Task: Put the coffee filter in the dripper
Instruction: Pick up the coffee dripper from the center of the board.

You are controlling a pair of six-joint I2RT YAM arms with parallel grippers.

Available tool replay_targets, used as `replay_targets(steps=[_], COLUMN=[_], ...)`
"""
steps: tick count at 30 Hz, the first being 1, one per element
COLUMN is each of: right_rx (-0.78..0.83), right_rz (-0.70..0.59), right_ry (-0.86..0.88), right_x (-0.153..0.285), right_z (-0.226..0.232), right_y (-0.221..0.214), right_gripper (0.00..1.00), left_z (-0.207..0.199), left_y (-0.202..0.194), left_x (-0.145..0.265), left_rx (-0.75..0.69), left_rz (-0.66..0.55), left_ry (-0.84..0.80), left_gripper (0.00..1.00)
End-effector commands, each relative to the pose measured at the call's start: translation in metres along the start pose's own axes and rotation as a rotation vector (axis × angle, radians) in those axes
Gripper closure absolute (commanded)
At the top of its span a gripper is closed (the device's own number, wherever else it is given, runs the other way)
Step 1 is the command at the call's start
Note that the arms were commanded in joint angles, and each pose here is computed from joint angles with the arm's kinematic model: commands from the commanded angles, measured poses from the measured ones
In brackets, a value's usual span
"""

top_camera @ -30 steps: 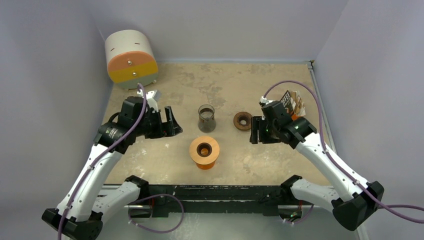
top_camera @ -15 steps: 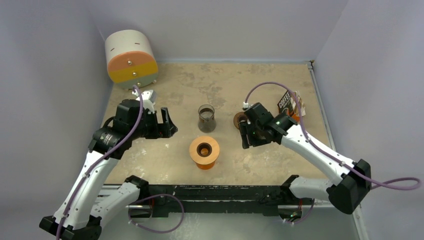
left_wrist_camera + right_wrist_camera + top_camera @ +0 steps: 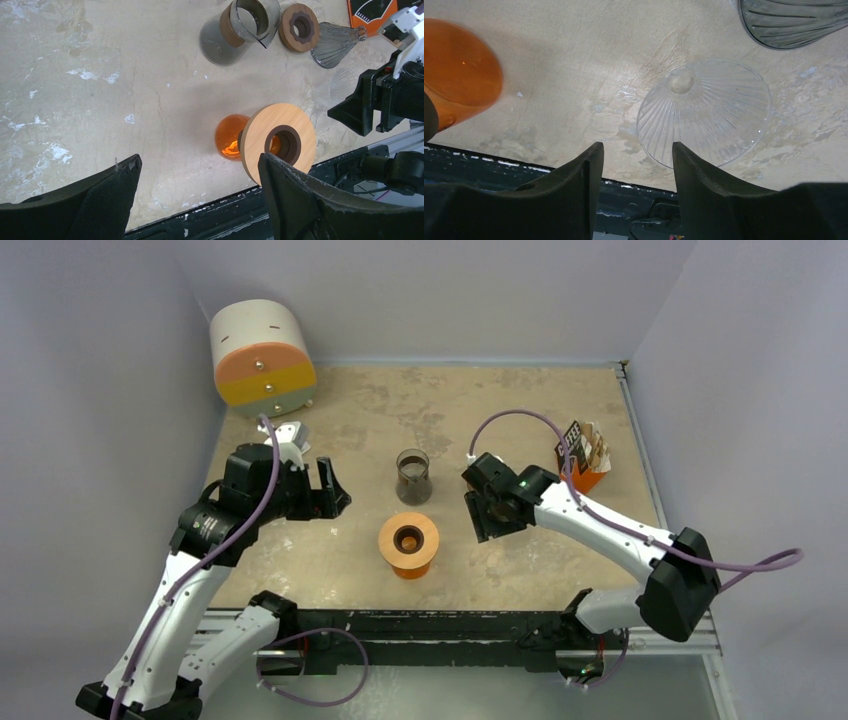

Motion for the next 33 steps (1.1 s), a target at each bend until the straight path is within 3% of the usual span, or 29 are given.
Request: replay_targets(steps=[1,12,22,33], right_rx=[0.004,0.061,0.060,0.063], right_rz=[-0.010,0.039,0.052,0.044], right_ry=[-0.054,-0.233,-0.291,-0.305], right_x=[-0.005,-0.020,-0.027,-0.025], right_z=[0.005,0.014,0.018,0.020], right_y=[0.002,-0.003,-0.006,-0.007], right_gripper=[0.46,0.58,0.71,0.94], left_z=[0.001,0.002,0.003,0.003], left_y=[0.003,0.001,0.000,-0.002], left_x=[0.003,0.002,0.005,0.009], left_rx=[-0.020,-0.019,-0.016,-0.008], left_rz=[-0.028,-0.027,-0.030,-0.033], left_ry=[0.007,0.010,0.008,0.002], left_gripper=[0.16,0.16,0.16,0.16])
Point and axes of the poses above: each gripper's point midway between its finger pads, its own x axis back along the fingers, its own z axis along the line the jaws close on, y = z × x, the point moved 10 cm from there along x, back along the fingers, and after that the axes turned 14 degrees about x, right-handed, at the moved point
